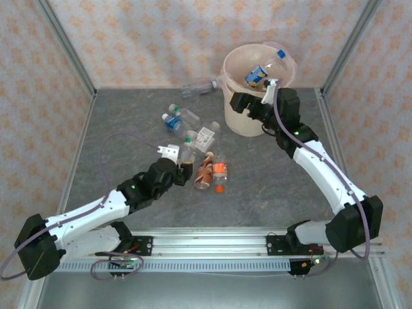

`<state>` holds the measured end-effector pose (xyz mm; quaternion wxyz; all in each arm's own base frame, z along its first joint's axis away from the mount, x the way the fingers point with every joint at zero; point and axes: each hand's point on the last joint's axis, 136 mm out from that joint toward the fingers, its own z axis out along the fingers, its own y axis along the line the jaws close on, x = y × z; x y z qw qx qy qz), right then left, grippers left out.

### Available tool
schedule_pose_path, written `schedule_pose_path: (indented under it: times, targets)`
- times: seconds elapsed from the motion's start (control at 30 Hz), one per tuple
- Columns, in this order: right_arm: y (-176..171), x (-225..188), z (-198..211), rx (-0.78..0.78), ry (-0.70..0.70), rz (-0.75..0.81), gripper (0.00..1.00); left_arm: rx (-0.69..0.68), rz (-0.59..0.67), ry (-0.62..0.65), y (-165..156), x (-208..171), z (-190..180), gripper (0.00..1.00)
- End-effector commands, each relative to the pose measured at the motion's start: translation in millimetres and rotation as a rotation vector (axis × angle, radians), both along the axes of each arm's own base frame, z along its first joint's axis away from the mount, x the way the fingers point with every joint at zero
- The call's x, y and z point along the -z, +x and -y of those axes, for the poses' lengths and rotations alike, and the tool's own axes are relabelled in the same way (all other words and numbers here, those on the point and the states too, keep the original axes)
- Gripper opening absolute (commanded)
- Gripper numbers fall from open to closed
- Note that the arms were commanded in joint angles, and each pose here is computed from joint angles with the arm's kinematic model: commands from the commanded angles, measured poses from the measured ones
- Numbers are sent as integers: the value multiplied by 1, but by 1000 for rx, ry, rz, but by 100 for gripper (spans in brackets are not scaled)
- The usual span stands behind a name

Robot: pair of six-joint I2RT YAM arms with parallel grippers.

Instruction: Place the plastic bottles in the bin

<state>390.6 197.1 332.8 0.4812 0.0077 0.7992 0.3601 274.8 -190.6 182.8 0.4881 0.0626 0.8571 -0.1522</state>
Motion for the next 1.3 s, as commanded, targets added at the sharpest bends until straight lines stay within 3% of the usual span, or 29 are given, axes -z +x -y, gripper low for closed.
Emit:
schedule_pose_path:
  times: [0.0, 0.23, 0.57, 1.0, 1.13, 1.2, 1.27]
  targets:
    - [-16, 5, -29, -113, 49, -96, 99, 83, 182, -91, 16, -70, 23, 44]
    - [-33, -6, -76, -319, 195, -180, 99, 251, 267, -94, 24, -115, 63, 35]
    - [-30, -10, -87, -368, 248, -181, 97, 315, 269, -80, 36, -123, 88, 33]
    - [-25, -4, -76, -304, 171, -173, 40, 270, 223, -74, 53, -111, 89, 34]
    - [-22, -8, -75, -294, 160, -147, 31, 269, 208, -73, 54, -108, 89, 40]
    - [-22, -13, -74, -292, 154, -125, 22, 264, 198, -70, 54, -106, 88, 51]
    - [-20, -17, -72, -279, 142, -101, 11, 254, 189, -68, 54, -104, 86, 74]
